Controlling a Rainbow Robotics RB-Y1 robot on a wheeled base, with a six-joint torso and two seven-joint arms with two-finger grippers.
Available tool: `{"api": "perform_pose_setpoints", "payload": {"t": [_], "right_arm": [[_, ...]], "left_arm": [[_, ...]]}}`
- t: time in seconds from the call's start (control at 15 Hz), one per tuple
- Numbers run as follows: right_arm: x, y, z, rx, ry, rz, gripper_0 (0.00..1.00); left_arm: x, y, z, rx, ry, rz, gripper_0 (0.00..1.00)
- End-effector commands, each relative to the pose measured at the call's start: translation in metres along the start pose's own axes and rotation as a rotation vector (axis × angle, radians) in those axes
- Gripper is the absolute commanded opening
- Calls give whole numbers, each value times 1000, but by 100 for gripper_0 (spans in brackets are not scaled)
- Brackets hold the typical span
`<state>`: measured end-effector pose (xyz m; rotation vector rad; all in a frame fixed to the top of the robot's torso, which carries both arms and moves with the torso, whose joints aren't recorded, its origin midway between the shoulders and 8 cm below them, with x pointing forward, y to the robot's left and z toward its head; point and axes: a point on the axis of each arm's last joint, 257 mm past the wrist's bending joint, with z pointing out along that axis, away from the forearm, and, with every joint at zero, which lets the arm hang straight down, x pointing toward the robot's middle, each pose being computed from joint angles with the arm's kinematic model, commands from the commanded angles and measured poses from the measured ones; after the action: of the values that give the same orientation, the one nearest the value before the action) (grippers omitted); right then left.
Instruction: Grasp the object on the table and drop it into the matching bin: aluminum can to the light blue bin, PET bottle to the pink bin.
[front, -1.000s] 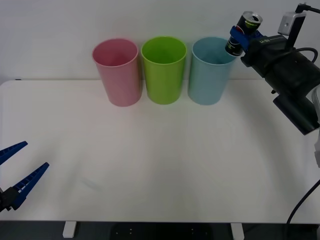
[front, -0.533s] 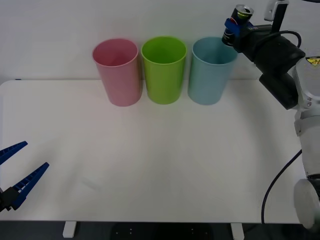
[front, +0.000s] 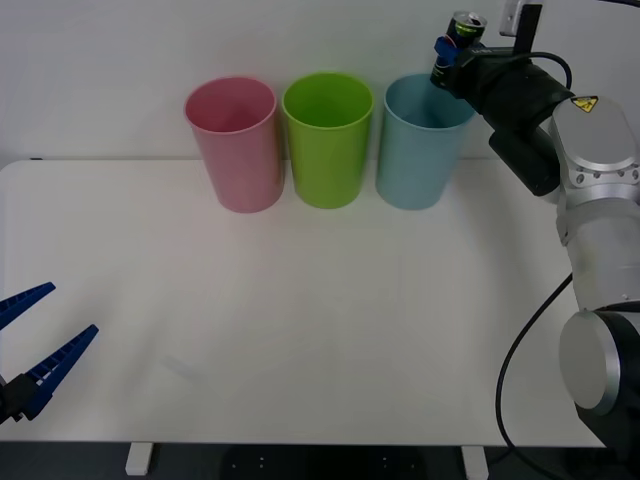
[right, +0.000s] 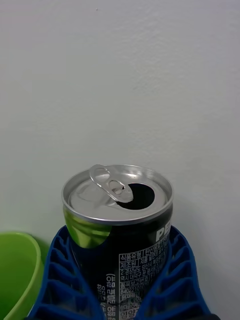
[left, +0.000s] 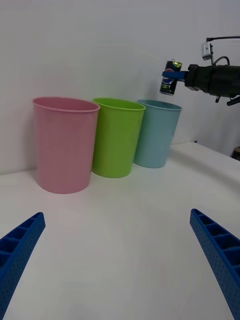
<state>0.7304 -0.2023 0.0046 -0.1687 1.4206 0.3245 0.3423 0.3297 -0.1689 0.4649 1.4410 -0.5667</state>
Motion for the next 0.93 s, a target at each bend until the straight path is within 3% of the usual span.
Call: {"api": "perform_pose_setpoints", "payload": {"t": [0.07, 0.2, 0.4, 0.93], "right_arm": [[0, 1, 0, -3, -2, -8, 24], [0, 3, 0, -11, -1, -25, 100], [3, 7, 0, -28, 4, -45, 100], [1, 12, -3, -61, -2, -41, 100]], "left_arm": [[0, 0, 0, 0, 0, 0, 100], [0, 0, 0, 0, 0, 0, 100], [0, 0, 0, 0, 0, 0, 100], [0, 0, 0, 0, 0, 0, 100]]}}
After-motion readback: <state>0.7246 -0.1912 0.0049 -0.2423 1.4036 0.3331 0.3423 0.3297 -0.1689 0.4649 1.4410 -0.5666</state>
